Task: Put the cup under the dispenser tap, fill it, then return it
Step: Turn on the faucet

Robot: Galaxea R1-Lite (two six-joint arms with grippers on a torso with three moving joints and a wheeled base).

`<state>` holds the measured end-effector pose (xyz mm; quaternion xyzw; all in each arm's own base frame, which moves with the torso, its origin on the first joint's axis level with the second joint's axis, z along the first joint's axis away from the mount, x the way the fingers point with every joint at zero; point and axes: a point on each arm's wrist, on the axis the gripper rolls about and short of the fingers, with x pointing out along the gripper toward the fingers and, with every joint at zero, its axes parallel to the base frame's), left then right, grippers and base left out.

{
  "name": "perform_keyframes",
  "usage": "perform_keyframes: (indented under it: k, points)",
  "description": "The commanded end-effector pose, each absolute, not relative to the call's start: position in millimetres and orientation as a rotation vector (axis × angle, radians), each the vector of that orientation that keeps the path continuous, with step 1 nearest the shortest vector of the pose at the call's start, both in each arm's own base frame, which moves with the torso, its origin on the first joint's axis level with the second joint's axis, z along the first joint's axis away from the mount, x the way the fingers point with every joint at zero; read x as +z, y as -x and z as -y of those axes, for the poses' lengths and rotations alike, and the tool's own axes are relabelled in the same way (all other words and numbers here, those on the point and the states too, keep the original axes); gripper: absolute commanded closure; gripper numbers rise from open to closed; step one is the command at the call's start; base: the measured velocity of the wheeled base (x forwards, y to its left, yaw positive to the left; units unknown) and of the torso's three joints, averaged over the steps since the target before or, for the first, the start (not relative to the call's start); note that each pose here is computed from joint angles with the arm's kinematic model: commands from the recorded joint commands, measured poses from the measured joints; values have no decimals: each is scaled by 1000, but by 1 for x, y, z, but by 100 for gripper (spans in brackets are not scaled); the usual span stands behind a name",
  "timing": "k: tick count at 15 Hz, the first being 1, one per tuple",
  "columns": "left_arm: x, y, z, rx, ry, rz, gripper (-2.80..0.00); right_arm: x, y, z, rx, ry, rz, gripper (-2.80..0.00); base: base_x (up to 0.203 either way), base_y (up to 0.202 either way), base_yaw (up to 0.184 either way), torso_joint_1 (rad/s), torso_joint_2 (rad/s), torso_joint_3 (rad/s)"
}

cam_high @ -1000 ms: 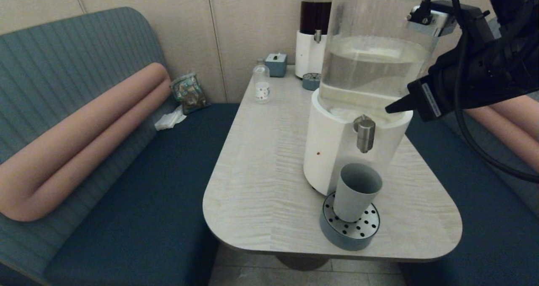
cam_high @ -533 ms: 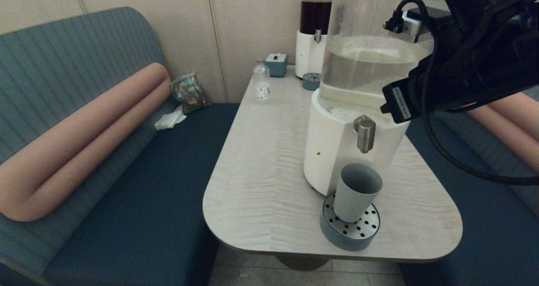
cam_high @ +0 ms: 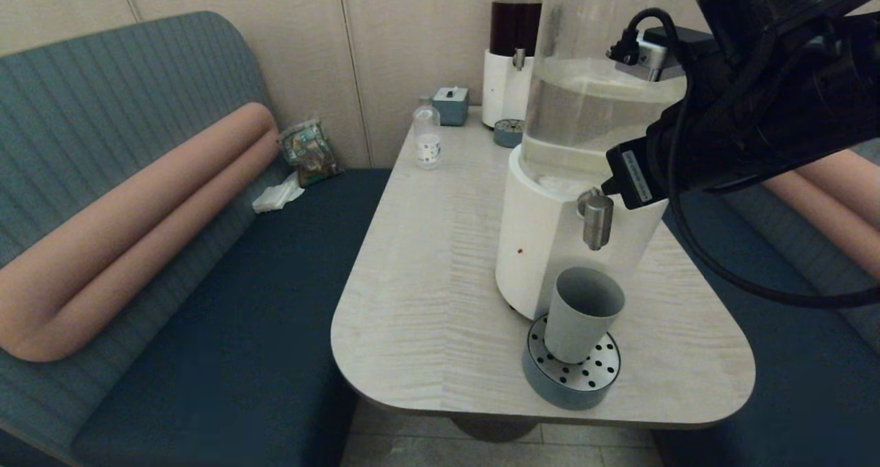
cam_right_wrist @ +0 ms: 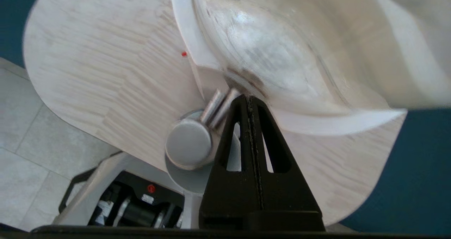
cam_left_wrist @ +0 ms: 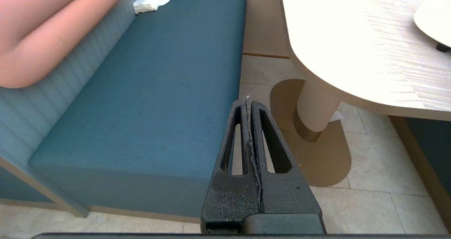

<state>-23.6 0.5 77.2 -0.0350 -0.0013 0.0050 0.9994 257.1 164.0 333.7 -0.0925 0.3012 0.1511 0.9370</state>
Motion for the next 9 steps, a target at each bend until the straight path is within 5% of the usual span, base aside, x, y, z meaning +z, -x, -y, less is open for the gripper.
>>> perform_keyframes:
  k: [1, 9]
  points:
    - [77, 24, 0, 9, 71, 2, 0, 333, -258, -165, 308, 190, -616, 0, 0, 0, 0, 0, 0, 0]
    - [77, 24, 0, 10, 71, 3, 0, 332, -259, -166, 345, 176, -622, 0, 0, 0, 0, 0, 0, 0]
